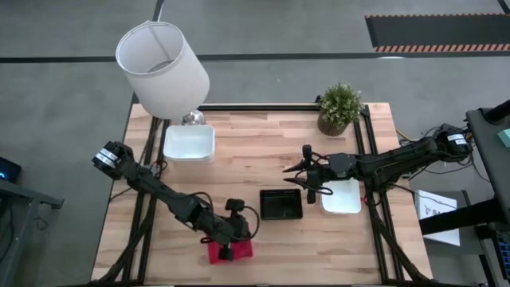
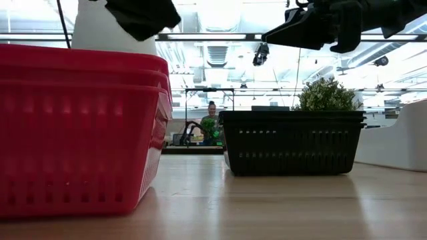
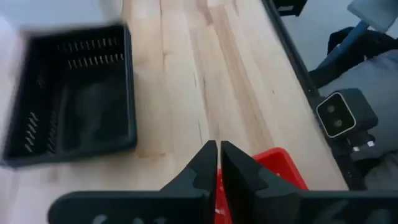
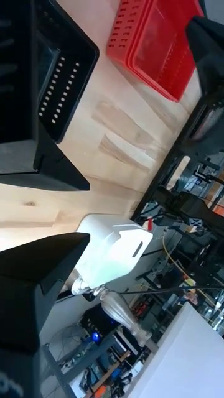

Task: Stack baskets by color
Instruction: Stack the white bin on top of the top white bins

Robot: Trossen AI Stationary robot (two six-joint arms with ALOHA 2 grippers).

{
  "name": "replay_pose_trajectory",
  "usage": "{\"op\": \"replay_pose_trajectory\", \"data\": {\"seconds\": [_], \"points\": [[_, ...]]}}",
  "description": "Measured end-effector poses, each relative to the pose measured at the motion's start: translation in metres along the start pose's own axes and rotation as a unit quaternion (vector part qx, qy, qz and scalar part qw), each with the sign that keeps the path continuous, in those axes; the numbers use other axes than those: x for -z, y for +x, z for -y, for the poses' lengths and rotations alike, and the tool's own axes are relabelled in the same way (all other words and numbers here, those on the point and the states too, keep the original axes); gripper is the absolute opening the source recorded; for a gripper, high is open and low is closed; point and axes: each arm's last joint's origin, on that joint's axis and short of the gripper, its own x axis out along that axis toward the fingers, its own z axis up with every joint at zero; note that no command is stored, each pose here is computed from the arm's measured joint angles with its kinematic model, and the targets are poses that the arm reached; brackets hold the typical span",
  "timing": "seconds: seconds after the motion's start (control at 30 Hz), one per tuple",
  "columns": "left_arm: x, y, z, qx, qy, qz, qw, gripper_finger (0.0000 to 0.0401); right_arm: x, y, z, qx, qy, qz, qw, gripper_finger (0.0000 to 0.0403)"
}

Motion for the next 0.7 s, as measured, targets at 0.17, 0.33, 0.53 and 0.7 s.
{"op": "replay_pose_trajectory", "data": {"seconds": [0.17, 0.33, 0.53, 0.7], "points": [[-0.002, -0.013, -0.005, -0.030, 0.105, 0.041, 0.993, 0.0001, 0.004, 0.000, -0.002, -0.011, 0.030, -0.012, 0.999, 0.0111], [0.025, -0.018, -0.029, -0.052, 0.155, 0.100, 0.982, 0.0000, 0.005, -0.001, -0.004, -0.014, 0.089, -0.017, 0.996, 0.0111], [0.047, -0.038, -0.062, -0.092, 0.153, 0.218, 0.960, 0.0000, 0.003, -0.003, -0.013, -0.034, 0.182, -0.029, 0.982, 0.0109], [0.059, -0.061, -0.078, -0.133, 0.204, 0.264, 0.933, 0.0000, -0.006, -0.004, -0.019, -0.064, 0.268, -0.107, 0.955, 0.0098]]}}
